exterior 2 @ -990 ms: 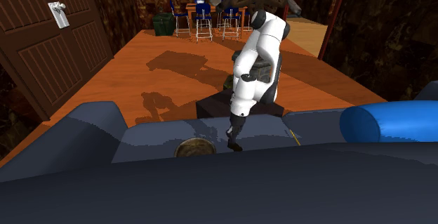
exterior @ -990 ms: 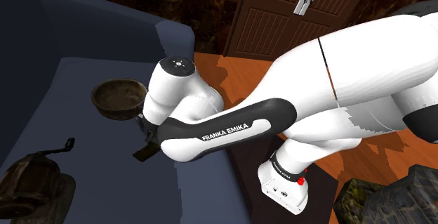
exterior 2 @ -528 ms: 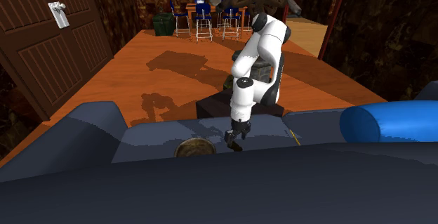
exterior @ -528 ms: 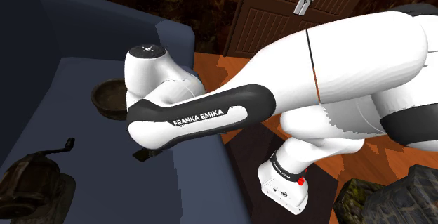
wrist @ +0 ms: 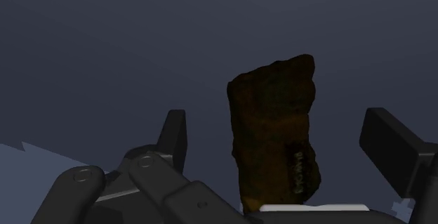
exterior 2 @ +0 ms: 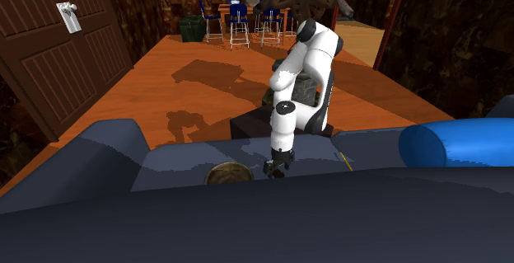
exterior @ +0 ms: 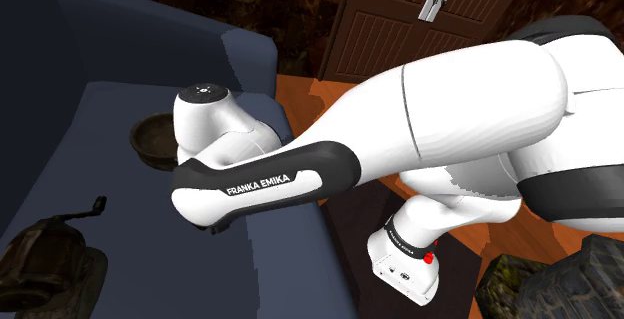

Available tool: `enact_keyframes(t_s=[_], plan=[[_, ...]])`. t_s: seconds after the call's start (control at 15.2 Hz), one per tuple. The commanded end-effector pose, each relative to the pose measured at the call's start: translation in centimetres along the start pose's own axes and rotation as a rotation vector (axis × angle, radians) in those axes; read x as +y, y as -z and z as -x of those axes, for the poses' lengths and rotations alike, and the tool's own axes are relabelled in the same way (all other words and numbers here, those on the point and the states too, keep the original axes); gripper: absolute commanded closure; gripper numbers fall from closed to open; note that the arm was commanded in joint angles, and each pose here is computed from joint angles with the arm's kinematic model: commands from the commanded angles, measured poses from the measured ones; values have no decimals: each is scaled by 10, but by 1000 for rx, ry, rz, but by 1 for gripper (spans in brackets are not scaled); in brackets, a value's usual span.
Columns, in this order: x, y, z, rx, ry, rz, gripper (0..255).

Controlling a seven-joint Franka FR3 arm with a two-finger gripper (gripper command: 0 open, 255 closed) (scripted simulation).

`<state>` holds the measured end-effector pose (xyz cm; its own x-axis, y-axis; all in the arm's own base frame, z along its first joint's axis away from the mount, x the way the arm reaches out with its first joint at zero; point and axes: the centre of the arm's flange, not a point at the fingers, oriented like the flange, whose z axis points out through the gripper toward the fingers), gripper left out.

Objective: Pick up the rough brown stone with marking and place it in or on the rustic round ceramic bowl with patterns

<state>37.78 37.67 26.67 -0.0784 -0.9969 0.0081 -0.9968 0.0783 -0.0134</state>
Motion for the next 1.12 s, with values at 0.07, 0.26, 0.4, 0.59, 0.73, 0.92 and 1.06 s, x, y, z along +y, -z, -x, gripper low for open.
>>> enact_keyframes(t_s=[0.07, 0.26, 0.4, 0.59, 0.73, 0.92, 1.06], plan=[[0, -1, -1, 0, 0, 0, 0], [0, -1, -1, 0, 0, 0, 0], [0, -1, -1, 0, 0, 0, 255], [0, -1, -1, 0, 0, 0, 255], [0, -1, -1, 0, 0, 0, 255], [0, -1, -1, 0, 0, 0, 255], [0, 4, -1, 0, 0, 0, 255]])
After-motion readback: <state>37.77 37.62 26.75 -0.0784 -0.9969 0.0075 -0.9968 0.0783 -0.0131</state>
